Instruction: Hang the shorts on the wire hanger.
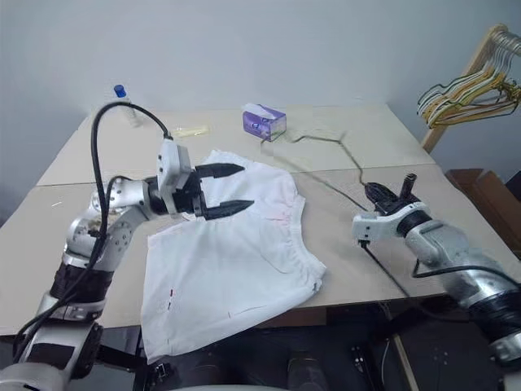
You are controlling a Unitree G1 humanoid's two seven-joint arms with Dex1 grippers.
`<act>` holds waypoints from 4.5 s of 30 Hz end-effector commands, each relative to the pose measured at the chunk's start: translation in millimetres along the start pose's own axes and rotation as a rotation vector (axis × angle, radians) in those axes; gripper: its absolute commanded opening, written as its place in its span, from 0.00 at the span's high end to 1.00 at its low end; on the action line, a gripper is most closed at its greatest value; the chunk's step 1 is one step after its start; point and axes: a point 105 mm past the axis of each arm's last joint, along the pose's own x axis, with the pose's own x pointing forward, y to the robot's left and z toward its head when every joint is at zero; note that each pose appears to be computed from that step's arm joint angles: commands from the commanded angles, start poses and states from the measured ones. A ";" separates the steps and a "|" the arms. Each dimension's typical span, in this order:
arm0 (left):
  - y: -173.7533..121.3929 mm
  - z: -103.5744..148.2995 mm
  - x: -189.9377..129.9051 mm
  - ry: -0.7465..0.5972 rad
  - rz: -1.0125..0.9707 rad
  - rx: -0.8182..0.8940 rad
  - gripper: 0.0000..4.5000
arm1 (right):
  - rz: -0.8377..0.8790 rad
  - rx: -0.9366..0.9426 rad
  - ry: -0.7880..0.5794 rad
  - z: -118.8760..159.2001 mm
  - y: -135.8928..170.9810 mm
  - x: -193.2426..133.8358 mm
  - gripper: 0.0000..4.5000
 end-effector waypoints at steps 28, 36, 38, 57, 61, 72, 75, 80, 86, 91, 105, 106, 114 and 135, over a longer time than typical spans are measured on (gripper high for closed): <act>2.8 -38.0 3.5 0.269 -0.195 -0.018 0.76 | -0.330 -0.245 -0.264 18.5 -61.3 21.2 1.00; 6.3 -36.5 0.2 0.253 -0.157 0.000 1.00 | -0.326 -0.228 -0.282 19.4 -65.1 22.0 1.00; 9.3 -36.4 -1.3 0.252 -0.133 0.003 1.00 | -0.322 -0.168 -0.299 22.5 -66.6 20.2 1.00; 18.6 -51.3 -35.2 0.324 -0.135 0.457 1.00 | 0.259 0.989 -0.379 57.0 -96.6 -8.9 0.00; 8.9 -50.2 -30.3 0.292 -0.188 0.448 1.00 | 0.481 1.074 -0.343 59.4 -87.6 -2.6 0.00; 1.8 -43.6 -19.6 0.244 -0.226 0.412 1.00 | 0.706 1.031 -0.236 68.3 -56.3 30.1 0.00; -0.2 -43.9 -18.0 0.246 -0.240 0.413 1.00 | 0.748 1.020 -0.238 73.8 -53.9 34.8 0.13; -1.8 -42.9 -17.9 0.241 -0.249 0.408 1.00 | 0.779 1.007 -0.248 77.6 -51.8 36.4 0.50; -3.8 -41.8 -18.2 0.233 -0.261 0.405 1.00 | 0.801 1.006 -0.246 78.5 -45.3 35.9 0.95; -6.5 -42.7 -20.7 0.230 -0.287 0.394 1.00 | 0.829 1.017 -0.247 77.6 -36.4 27.4 1.00; 42.2 -28.0 -51.8 0.195 -0.025 0.227 0.03 | 0.854 1.491 -0.016 49.4 4.2 -46.2 1.00; 40.3 -27.2 -52.1 0.182 -0.008 0.208 0.00 | 0.859 1.580 0.039 45.7 10.6 -54.0 1.00; -11.7 -19.3 -54.2 0.100 -0.099 0.074 0.00 | 0.890 2.173 0.389 35.9 48.9 -93.7 1.00; -20.0 -6.3 -59.7 0.121 -0.054 0.022 0.00 | 1.124 2.265 0.267 48.3 53.8 -88.9 1.00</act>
